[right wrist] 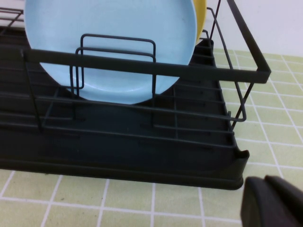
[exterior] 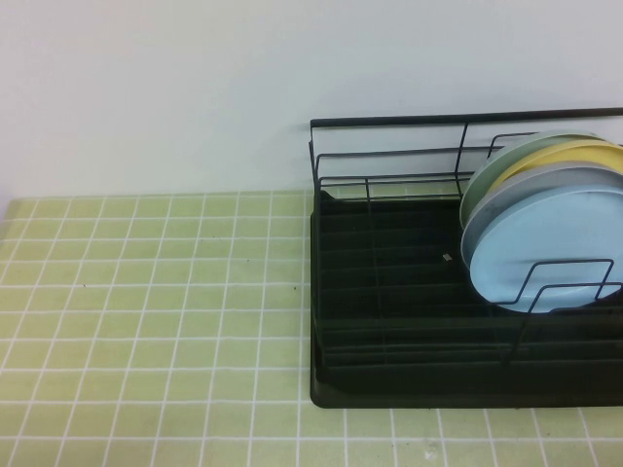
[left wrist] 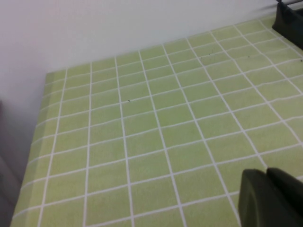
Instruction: Place plate on rack
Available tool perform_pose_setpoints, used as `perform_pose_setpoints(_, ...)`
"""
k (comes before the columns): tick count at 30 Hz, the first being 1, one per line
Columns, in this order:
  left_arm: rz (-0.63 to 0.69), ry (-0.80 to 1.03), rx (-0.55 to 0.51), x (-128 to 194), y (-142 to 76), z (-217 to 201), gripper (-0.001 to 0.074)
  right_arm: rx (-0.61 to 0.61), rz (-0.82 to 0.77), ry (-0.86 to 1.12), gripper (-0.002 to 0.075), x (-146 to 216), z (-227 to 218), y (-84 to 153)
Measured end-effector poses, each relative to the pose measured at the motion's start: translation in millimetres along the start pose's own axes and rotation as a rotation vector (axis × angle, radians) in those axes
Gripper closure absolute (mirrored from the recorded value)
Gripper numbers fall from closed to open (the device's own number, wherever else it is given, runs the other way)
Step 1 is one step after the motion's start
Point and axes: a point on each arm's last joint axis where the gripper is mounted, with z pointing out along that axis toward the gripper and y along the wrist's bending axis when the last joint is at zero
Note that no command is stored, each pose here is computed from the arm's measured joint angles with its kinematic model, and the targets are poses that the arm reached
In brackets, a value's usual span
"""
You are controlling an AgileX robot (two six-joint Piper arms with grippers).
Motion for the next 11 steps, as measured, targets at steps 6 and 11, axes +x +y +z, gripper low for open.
perform_pose_setpoints(6,-0.048,-0.003,0.0,-0.2,0.0,-0.1,0.0735,0.0,-0.002,0.0,0.0727,0.0,0.0,0.0)
perform_pose_setpoints(11,-0.062,-0.004,-0.006,-0.3,0.3,-0.1,0.0735,0.0,0.0,0.0,0.0727,0.0,0.0,0.0)
